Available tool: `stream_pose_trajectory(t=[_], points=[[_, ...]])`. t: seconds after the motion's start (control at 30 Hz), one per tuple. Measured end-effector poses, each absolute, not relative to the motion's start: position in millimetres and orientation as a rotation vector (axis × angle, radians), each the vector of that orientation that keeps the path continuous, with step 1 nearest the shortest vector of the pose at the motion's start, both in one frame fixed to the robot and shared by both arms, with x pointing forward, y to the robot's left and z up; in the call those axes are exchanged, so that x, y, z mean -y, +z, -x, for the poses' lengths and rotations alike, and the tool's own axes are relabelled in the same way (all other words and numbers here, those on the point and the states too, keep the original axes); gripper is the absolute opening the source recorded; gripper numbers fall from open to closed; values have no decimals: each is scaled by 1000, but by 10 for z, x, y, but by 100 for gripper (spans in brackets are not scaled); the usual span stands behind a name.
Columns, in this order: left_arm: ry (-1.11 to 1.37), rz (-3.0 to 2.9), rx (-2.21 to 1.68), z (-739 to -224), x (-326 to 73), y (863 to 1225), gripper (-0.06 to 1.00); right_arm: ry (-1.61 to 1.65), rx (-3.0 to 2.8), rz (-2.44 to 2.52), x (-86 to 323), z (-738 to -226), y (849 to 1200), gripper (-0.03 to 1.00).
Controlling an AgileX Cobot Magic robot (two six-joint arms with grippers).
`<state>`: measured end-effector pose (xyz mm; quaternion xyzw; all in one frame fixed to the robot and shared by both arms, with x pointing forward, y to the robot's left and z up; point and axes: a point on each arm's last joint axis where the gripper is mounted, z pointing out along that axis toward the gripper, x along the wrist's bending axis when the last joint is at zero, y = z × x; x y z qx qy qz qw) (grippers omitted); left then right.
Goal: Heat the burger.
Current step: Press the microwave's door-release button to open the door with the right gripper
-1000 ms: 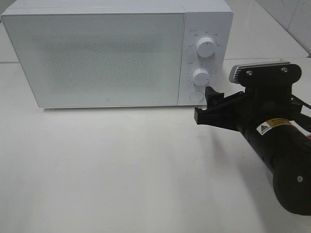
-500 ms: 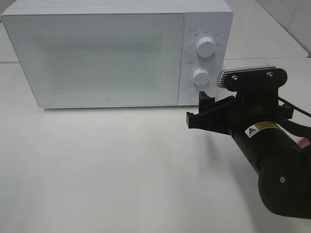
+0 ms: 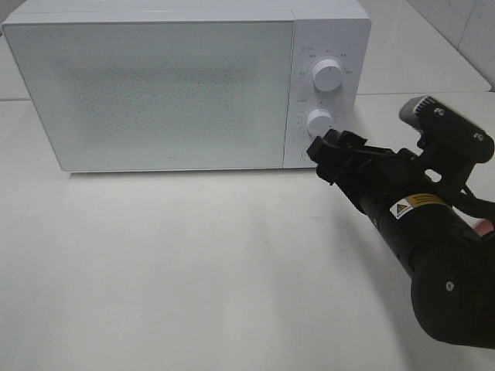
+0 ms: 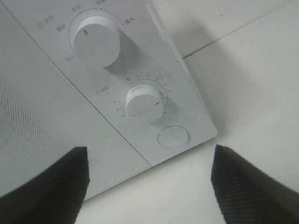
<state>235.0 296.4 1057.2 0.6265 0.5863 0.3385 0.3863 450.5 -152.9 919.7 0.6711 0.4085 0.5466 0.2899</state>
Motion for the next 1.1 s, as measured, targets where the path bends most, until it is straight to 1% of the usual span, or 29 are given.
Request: stream_pose_trajectory(t=[0.03,0.07,0.1,0.13,0.17,0.2,0.27,0.3,0.33,0.37,0.4,0.43,0.47,0.5,0.53,0.57,0.6,0.63,0.67,0.7,0.73,0.77,0.83,1.1], points=[[862,-1595,-1493,-2350,-2964,10572,88,1528,-997,-1884,1529,-4505,9197,71],[862,-1595,-1493,-2350,-2964,10572,88,1528,-997,-1884,1529,-4505,9197,71],[862,-1595,-1493,-2350,-2964,10572,88,1604,-885,-1987,1529,-4505,9197,68],[862,-1595,-1493,-2350,-2964,10572,88,1604,-885,-1987,1529,-4505,9197,68],[862,-1595,-1493,-2350,-2964,10572,88,1633,-838,-2027,1529,-4505,9197,66],[862,-1595,-1493,-2350,-2964,10572,88,1701,-720,-2121,1529,-4505,9197,62],[862,-1595,-1493,-2350,-2964,10572,88,1725,-674,-2155,1529,-4505,9197,60],[862,-1595,-1493,-2350,-2964,10572,88,1778,-569,-2227,1529,-4505,9197,56],[862,-1595,-1493,-2350,-2964,10572,88,1778,-569,-2227,1529,-4505,9197,56],[862,-1595,-1493,-2350,-2964,10572,88,1800,-522,-2258,1529,-4505,9197,53],[862,-1595,-1493,-2350,-2964,10572,88,1831,-452,-2302,1529,-4505,9197,47],[862,-1595,-1493,-2350,-2964,10572,88,1831,-452,-2302,1529,-4505,9197,47],[862,-1595,-1493,-2350,-2964,10572,88,1857,-389,-2338,1529,-4505,9197,40],[862,-1595,-1493,-2350,-2964,10572,88,1857,-389,-2338,1529,-4505,9197,40],[862,-1595,-1493,-2350,-2964,10572,88,1870,-355,-2358,1529,-4505,9197,35],[862,-1595,-1493,-2350,-2964,10572,88,1897,-283,-2396,1529,-4505,9197,28],[862,-1595,-1493,-2350,-2964,10572,88,1897,-283,-2396,1529,-4505,9197,28],[862,-1595,-1493,-2350,-2964,10572,88,1909,-249,-2414,1529,-4505,9197,23],[862,-1595,-1493,-2350,-2964,10572,88,1928,-188,-2443,1531,-4505,9197,16],[862,-1595,-1493,-2350,-2964,10572,88,1928,-188,-2443,1531,-4505,9197,16],[862,-1595,-1493,-2350,-2964,10572,88,1943,-133,-2466,1533,-4505,9196,9],[862,-1595,-1493,-2350,-2964,10572,88,1943,-133,-2466,1533,-4505,9196,9],[862,-1595,-1493,-2350,-2964,10572,88,1962,-66,-2495,1535,-4505,9196,1],[862,-1595,-1493,-2350,-2964,10572,88,1951,-22,-2520,1542,-4502,9183,1]])
